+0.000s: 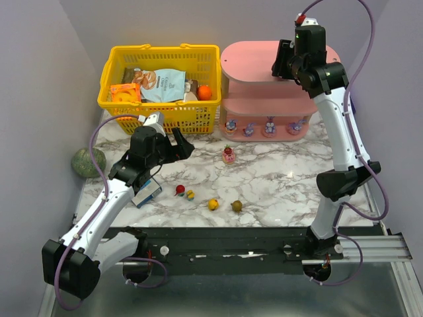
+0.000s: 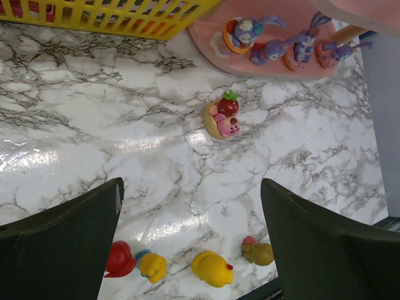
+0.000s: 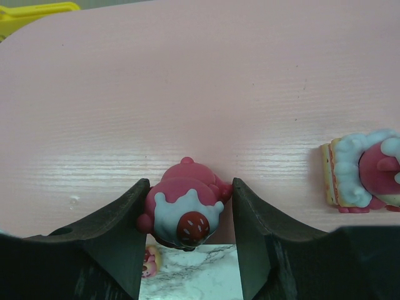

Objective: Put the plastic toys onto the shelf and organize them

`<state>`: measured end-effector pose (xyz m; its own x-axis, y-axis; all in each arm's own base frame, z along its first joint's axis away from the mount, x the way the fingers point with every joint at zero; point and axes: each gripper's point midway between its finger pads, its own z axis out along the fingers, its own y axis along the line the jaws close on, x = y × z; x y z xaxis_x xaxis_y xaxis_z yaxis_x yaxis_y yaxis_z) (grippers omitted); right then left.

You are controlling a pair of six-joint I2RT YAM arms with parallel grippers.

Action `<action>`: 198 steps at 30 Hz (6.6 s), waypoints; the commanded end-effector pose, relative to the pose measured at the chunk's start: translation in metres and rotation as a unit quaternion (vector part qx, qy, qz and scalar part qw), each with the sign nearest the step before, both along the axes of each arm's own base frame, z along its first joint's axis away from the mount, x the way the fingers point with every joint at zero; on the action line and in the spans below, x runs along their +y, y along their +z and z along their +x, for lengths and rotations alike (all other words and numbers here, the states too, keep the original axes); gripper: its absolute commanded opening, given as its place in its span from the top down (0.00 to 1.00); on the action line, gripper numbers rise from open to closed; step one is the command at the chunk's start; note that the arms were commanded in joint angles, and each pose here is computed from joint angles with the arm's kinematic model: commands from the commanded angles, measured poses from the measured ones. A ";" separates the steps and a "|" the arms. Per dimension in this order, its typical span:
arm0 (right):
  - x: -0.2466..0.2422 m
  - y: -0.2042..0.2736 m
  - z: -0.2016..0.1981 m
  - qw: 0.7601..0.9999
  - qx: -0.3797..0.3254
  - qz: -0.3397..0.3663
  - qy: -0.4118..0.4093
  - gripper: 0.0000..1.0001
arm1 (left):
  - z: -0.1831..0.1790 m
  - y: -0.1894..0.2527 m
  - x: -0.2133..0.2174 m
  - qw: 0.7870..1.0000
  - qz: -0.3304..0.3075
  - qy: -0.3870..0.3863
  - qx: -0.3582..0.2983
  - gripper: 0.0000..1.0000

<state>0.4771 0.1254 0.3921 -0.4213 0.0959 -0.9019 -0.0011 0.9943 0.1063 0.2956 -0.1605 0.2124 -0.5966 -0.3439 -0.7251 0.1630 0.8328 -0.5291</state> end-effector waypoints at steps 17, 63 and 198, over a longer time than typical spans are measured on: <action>-0.008 -0.018 0.012 1.000 0.008 -0.018 -0.019 0.37 | -0.001 0.003 0.009 1.000 0.015 0.012 -0.008 0.01; 0.104 -0.036 -0.185 0.926 -0.102 0.126 0.342 0.09 | -0.010 0.004 0.008 1.000 -0.004 0.005 -0.016 0.01; 0.112 -0.006 -0.006 0.999 -0.046 0.012 -0.010 0.86 | -0.011 0.009 0.007 1.000 -0.002 -0.007 -0.027 0.01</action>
<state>0.4630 0.2461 0.3892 -0.3388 0.0990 -0.9357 -0.0533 0.9908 0.1242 0.2869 -0.1566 0.2193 -0.5732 -0.3366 -0.7471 0.1992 0.8271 -0.5255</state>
